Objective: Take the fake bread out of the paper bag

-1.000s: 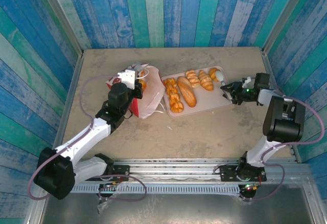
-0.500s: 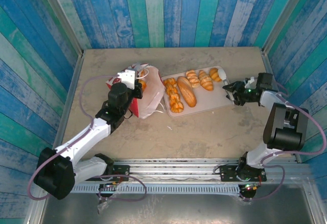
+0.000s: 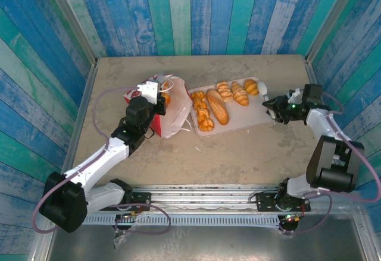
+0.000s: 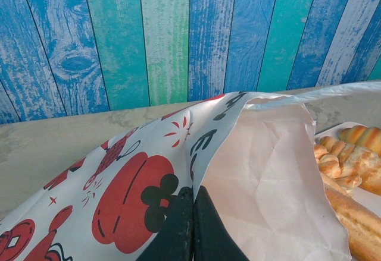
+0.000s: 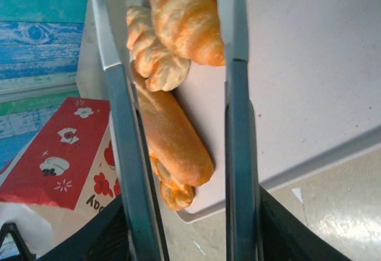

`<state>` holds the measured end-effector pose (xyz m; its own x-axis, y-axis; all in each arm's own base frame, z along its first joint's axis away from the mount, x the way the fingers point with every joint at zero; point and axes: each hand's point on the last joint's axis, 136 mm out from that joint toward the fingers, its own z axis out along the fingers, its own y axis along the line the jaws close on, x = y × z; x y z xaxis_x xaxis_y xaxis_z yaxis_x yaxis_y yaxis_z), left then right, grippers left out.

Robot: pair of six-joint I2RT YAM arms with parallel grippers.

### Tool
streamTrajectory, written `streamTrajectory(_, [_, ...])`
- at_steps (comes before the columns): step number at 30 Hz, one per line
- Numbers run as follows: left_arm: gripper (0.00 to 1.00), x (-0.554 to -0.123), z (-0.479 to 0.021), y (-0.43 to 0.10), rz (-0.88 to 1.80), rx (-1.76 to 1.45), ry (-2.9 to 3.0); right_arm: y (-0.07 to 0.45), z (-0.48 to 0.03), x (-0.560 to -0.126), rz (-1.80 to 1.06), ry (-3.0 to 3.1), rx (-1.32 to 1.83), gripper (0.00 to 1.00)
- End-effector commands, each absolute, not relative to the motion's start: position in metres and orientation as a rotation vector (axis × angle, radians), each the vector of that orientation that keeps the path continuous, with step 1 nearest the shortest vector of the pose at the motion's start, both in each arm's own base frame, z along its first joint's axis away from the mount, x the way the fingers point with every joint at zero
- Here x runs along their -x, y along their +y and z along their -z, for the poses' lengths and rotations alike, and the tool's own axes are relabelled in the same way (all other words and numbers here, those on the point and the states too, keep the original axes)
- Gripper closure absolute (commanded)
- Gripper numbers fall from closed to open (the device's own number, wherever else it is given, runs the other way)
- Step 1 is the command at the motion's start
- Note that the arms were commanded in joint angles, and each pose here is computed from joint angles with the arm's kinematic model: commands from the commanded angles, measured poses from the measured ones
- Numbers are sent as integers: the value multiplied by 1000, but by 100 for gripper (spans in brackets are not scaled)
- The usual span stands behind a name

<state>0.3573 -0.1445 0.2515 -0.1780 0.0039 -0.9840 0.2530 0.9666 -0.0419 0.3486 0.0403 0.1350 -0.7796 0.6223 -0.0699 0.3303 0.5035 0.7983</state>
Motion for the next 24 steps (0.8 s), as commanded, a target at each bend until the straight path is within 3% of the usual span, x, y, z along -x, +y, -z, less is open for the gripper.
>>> streamTrajectory(1, [99,-353,-267,-140,213,-181,1686,49,-163,-335,-1123,2413,-654,55])
streamTrajectory(15, [100,-343,-274,-146,253,-234,1620,161,-254,-270,-889,2430,70,62])
streamTrajectory(24, [100,-344,-273,-151,259,-264,1612,248,-248,-222,-811,2566,398,63])
